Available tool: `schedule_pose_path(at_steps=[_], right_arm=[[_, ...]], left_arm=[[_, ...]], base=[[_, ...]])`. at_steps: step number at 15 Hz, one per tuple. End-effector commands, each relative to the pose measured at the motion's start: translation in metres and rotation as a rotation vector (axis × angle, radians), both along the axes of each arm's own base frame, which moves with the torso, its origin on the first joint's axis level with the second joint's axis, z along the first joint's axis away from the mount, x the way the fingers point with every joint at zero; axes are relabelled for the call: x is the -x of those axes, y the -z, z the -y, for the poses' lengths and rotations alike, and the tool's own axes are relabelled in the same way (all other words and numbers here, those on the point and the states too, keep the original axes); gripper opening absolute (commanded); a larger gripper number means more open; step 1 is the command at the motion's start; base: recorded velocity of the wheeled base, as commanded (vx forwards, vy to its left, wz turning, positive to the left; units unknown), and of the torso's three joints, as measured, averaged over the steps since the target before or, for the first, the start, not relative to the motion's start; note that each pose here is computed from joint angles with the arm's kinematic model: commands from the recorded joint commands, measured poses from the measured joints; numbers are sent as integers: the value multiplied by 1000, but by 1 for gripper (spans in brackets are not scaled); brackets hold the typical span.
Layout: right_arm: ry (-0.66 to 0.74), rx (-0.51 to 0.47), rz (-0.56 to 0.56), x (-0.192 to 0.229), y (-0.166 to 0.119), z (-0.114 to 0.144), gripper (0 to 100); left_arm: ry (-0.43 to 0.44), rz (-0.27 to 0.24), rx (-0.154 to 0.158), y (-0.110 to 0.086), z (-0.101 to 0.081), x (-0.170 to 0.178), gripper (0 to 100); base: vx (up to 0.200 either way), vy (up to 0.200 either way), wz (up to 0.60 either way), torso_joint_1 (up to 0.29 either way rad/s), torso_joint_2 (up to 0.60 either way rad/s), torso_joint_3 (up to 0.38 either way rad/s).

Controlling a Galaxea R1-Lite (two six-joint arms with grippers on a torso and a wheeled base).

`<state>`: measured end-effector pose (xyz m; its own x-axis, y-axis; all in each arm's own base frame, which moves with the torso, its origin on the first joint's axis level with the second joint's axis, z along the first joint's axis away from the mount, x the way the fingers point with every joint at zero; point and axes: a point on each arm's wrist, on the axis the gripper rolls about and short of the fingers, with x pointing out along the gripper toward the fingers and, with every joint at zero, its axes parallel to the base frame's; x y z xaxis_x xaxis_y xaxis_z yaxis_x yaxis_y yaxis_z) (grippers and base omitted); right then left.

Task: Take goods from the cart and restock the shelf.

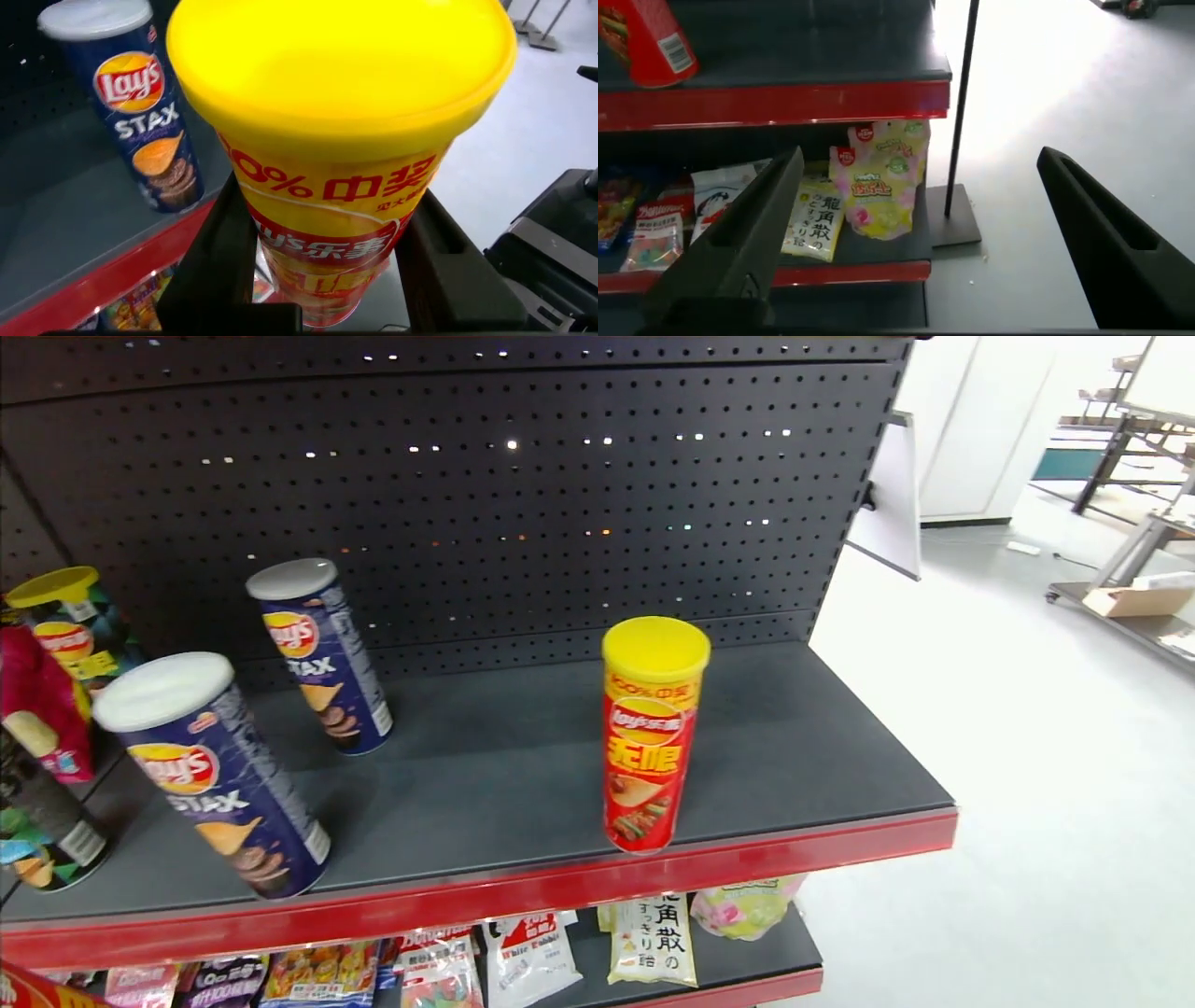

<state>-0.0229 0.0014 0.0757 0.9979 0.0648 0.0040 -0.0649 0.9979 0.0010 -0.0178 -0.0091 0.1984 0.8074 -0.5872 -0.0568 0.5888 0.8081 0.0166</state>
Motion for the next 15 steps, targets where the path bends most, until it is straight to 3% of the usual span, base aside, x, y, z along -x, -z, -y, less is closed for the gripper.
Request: schedule_pose_path(at_steps=[1,7,15], right_arm=[[-1,-2,-1,0,0,0,100],[-1,-3,-1,0,0,0,100],[2,-3,-1,0,0,0,100]], left_arm=[[-2,-3,-1,0,0,-1,0],[-30,-20,-5,-1,0,-5,0],[-83,-88,-19,-13,3,-43,0]], base=[[0,0,-600,17,7,2],[0,0,-100,1,0,0],[0,0,0,0,0,0]])
